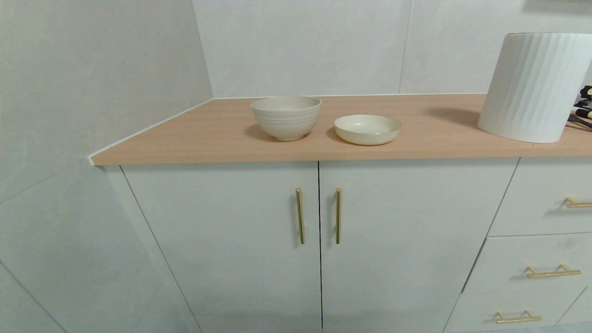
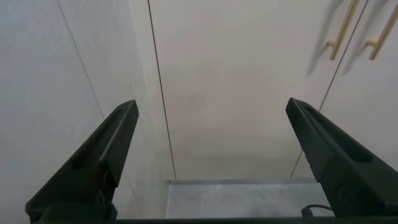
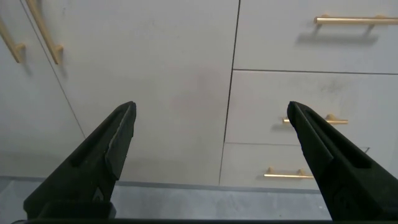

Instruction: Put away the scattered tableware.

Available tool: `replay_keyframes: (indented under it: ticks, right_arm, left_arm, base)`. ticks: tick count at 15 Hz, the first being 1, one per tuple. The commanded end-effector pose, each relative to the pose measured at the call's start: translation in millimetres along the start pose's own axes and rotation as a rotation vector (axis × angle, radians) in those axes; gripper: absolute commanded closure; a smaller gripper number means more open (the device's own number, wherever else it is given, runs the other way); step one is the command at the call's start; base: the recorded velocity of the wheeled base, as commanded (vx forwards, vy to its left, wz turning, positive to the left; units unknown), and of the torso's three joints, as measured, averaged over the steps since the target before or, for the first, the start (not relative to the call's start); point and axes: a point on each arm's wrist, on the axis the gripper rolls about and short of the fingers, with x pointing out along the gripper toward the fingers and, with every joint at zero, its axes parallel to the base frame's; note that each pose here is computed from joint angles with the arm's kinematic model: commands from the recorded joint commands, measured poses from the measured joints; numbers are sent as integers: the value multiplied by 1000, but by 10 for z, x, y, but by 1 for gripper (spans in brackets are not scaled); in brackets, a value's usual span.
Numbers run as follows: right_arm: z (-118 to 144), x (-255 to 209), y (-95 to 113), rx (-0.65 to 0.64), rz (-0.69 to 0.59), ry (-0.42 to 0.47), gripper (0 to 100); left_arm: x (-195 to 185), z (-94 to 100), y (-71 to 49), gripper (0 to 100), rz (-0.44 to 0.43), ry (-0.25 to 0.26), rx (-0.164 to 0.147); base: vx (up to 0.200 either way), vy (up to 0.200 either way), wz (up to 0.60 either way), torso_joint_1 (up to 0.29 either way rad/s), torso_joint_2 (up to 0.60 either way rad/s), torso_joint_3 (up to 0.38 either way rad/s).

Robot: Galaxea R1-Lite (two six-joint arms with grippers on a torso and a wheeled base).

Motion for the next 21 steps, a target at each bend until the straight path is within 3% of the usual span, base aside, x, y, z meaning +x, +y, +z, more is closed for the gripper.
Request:
replay_keyframes:
  ticks: [1, 3, 4, 5, 8, 12, 13, 15, 17, 18, 21]
  right_arm:
    - [1, 1, 0, -5, 2, 1, 0]
    - [49, -12, 0, -6, 4, -22, 0]
    - [363, -80, -4, 24, 25, -102, 0]
    - [590, -62, -9, 72, 72, -87, 0]
    - [874, 297, 35, 80, 364, 119, 0]
    - [1115, 842, 127, 101, 518, 328, 0]
    - [1124, 1000, 202, 93, 578, 394, 0]
    - [1238, 1238, 348, 79, 663, 434, 0]
    - [1351, 1563, 586, 65, 752, 492, 0]
    - [1356, 1841, 836, 48, 816, 532, 0]
    - [1268, 2261, 1154, 46, 853, 531, 0]
  left_arm:
    - [1, 1, 0, 0, 0, 1, 1]
    - [1, 1, 0, 0, 0, 1, 3]
    - [1, -1, 0, 0, 0, 3, 1]
    - [1, -1, 0, 0, 0, 3, 1]
    - [1, 1, 0, 0, 0, 1, 1]
    - [1, -1, 0, 0, 0, 3, 1]
    - [1, -1, 0, 0, 0, 3, 1]
    - [1, -1, 0, 0, 0, 3, 1]
    - [1, -1, 0, 0, 0, 3, 1]
    - [1, -1, 0, 0, 0, 3, 1]
    - [1, -1, 0, 0, 0, 3, 1]
  base:
    - [0, 0, 0, 0, 0, 0]
    - [0, 0, 0, 0, 0, 0]
    - [0, 0, 0, 0, 0, 0]
    - [0, 0, 0, 0, 0, 0]
    - [0, 0, 0, 0, 0, 0]
    - [0, 0, 0, 0, 0, 0]
    - [0, 0, 0, 0, 0, 0]
    - [0, 0, 0, 0, 0, 0]
    - [0, 0, 0, 0, 0, 0]
    - [0, 0, 0, 0, 0, 0]
    - [0, 0, 0, 0, 0, 0]
